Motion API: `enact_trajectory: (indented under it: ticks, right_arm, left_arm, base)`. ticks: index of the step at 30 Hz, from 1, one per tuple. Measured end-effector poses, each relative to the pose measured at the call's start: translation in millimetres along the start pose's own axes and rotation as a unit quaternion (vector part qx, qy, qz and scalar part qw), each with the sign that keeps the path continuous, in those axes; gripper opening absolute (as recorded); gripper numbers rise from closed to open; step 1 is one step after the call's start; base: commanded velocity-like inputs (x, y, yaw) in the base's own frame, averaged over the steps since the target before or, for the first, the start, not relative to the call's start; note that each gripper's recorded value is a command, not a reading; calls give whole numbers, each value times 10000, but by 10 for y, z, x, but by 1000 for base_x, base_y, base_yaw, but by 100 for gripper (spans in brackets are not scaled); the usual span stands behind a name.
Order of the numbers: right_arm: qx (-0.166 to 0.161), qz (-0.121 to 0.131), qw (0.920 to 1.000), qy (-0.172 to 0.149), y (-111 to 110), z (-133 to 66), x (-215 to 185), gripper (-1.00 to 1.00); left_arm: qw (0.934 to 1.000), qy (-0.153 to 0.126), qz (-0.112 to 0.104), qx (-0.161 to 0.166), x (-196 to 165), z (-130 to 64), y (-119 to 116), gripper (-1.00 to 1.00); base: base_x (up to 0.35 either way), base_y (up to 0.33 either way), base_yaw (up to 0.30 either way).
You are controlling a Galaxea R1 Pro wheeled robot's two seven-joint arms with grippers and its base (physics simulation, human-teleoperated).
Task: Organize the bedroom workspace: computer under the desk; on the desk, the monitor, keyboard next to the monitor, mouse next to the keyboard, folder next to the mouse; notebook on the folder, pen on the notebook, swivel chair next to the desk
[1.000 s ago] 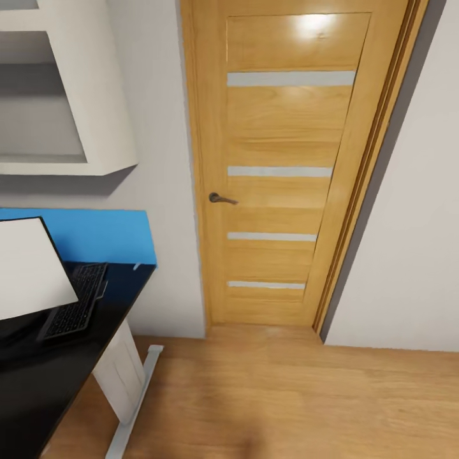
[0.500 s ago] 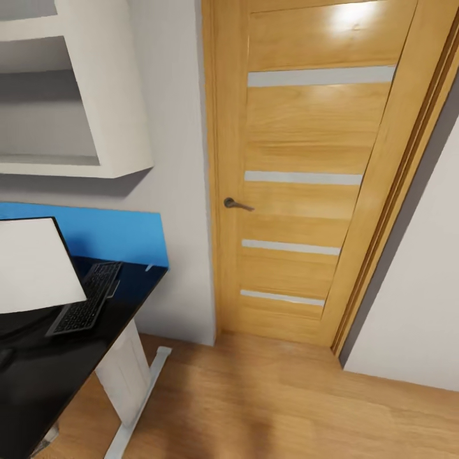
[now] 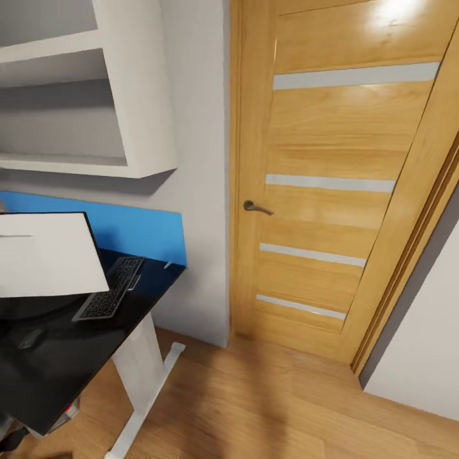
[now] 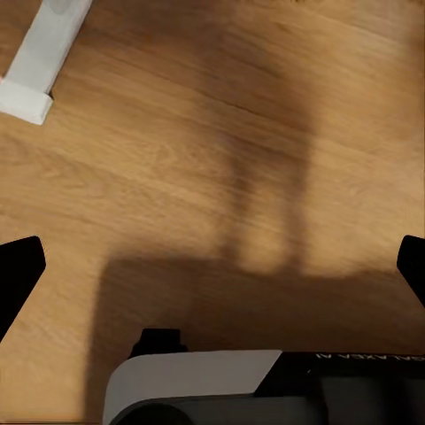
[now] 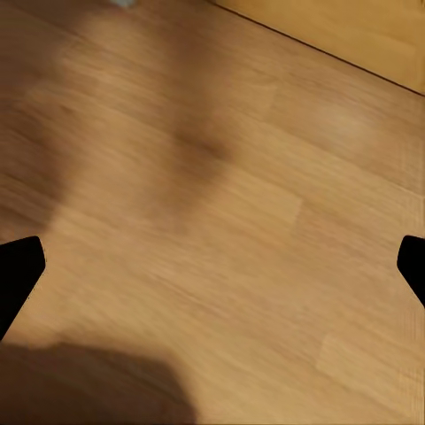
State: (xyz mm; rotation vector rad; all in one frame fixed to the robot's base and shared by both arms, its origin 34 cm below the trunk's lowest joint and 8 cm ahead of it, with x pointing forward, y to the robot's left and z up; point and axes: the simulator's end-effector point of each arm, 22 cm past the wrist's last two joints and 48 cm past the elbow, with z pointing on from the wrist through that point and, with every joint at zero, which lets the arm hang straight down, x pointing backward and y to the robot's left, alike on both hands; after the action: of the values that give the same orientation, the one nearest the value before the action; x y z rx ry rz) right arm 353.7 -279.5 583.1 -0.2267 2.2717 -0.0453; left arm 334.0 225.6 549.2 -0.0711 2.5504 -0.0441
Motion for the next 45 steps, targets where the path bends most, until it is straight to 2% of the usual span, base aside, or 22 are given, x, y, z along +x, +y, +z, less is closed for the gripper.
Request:
enact_trajectory:
  ticks: [5, 18, 45]
  right_arm:
    - [2, 0, 10000, -17, 0, 3, -13, 100]
    - [5, -6, 10000, -60, -21, -118, -171, 100]
    - [0, -10, 10000, -91, -16, -112, -195, 100]
  left_arm:
    - [10000, -24, -10, -9, -18, 1, 5, 100]
    - [10000, -65, -14, -20, -140, -154, 2, 100]
    - [9999, -106, -13, -11, -170, -153, -3, 100]
  base:
    - [0, -7, 261]
    - [0, -1, 260]
    - [0, 0, 272]
